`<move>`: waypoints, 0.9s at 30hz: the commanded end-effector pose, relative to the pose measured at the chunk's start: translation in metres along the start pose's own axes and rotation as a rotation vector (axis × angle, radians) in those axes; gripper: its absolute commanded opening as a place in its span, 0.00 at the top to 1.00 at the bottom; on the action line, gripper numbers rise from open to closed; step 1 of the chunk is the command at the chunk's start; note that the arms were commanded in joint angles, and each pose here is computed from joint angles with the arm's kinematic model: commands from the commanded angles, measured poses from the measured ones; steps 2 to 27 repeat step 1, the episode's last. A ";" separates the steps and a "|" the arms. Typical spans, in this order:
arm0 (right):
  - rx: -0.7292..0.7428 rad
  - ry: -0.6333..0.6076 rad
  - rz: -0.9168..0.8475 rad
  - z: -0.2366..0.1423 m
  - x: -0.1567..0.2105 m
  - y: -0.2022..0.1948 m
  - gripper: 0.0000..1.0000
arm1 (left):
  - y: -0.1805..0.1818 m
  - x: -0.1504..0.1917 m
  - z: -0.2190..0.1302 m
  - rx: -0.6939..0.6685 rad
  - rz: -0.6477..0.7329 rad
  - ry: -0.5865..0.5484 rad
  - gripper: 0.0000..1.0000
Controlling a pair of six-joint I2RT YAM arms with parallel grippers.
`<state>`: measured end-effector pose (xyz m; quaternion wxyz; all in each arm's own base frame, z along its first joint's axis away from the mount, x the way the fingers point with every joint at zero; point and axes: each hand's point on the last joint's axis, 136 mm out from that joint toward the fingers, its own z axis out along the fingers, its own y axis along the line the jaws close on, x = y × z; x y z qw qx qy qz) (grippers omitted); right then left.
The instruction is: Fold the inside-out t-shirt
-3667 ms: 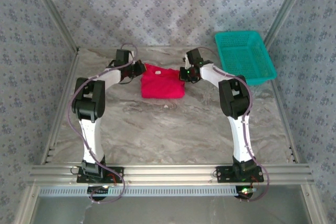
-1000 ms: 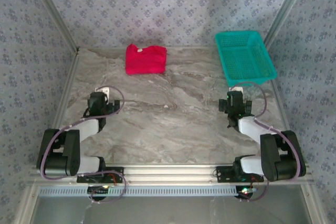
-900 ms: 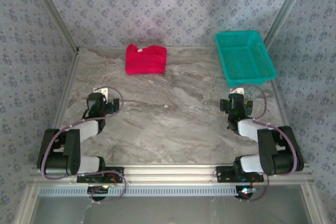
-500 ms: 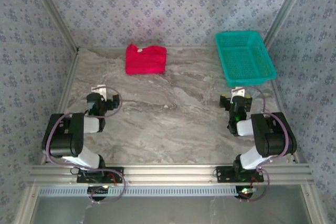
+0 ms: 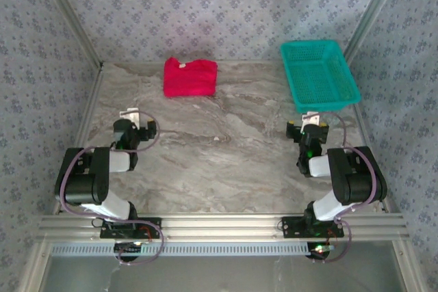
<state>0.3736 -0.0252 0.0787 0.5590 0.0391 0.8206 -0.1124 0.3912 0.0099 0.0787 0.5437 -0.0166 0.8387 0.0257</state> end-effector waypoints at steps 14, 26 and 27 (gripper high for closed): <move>-0.001 -0.038 0.008 0.003 -0.015 -0.001 0.00 | 0.000 -0.012 0.002 0.011 -0.015 -0.032 0.00; -0.001 -0.038 0.008 0.003 -0.015 -0.001 0.00 | 0.000 -0.012 0.002 0.011 -0.015 -0.032 0.00; -0.001 -0.038 0.008 0.003 -0.015 -0.001 0.00 | 0.000 -0.012 0.002 0.011 -0.015 -0.032 0.00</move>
